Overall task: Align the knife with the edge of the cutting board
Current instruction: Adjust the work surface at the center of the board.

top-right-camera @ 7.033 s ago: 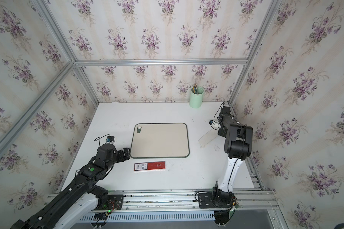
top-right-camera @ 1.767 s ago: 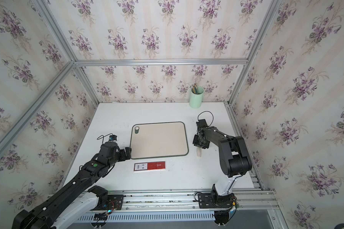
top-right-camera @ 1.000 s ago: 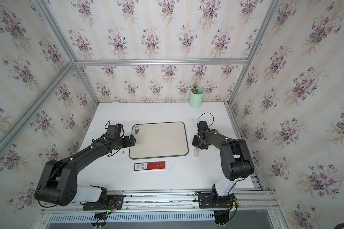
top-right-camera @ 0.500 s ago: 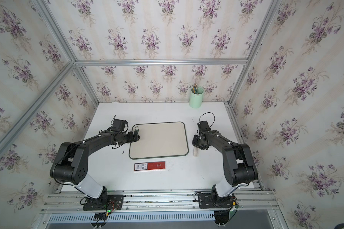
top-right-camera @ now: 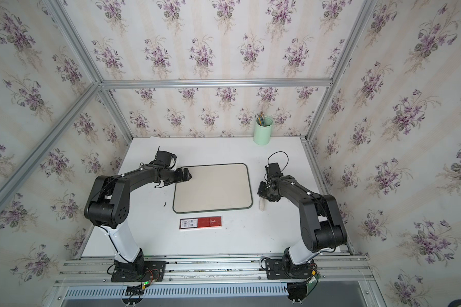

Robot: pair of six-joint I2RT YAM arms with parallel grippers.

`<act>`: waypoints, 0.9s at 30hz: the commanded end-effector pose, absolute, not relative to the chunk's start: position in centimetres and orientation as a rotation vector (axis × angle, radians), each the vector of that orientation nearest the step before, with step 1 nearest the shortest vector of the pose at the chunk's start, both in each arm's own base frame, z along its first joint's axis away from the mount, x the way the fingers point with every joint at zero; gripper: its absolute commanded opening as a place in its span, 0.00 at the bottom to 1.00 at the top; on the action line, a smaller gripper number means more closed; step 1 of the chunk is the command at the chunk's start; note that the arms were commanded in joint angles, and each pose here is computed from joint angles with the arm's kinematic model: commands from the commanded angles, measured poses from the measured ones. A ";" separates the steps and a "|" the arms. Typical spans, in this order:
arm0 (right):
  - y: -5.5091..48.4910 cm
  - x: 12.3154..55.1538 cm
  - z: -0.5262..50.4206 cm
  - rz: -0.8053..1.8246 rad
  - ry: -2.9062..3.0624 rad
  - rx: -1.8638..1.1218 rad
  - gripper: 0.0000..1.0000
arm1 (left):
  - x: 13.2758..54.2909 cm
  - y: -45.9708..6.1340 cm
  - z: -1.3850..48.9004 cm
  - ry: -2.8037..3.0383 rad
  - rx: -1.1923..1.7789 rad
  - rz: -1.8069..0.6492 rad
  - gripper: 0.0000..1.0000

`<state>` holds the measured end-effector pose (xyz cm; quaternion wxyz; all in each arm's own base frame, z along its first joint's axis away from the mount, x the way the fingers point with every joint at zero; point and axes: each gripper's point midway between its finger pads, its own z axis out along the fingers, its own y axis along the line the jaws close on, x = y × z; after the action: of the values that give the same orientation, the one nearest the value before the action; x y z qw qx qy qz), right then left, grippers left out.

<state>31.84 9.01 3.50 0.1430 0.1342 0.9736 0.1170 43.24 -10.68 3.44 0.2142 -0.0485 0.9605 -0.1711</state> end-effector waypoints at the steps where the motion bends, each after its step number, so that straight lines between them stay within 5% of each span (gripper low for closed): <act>1: 8.9 32.3 3.9 0.330 2.781 0.381 0.03 | 43.6 -11.8 3.4 2.664 -0.081 -0.553 1.00; 15: 8.4 32.2 4.0 0.288 2.773 0.390 0.03 | 44.0 -12.2 3.9 2.648 -0.068 -0.589 0.99; 27: 11.0 30.0 6.1 0.259 2.754 0.265 0.02 | 41.0 -8.1 9.9 2.479 -0.222 -0.429 1.00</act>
<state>30.55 10.90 5.90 0.1750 0.0940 0.9743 0.1065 41.63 -9.79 9.31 0.2862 -0.0570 0.9379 -0.1877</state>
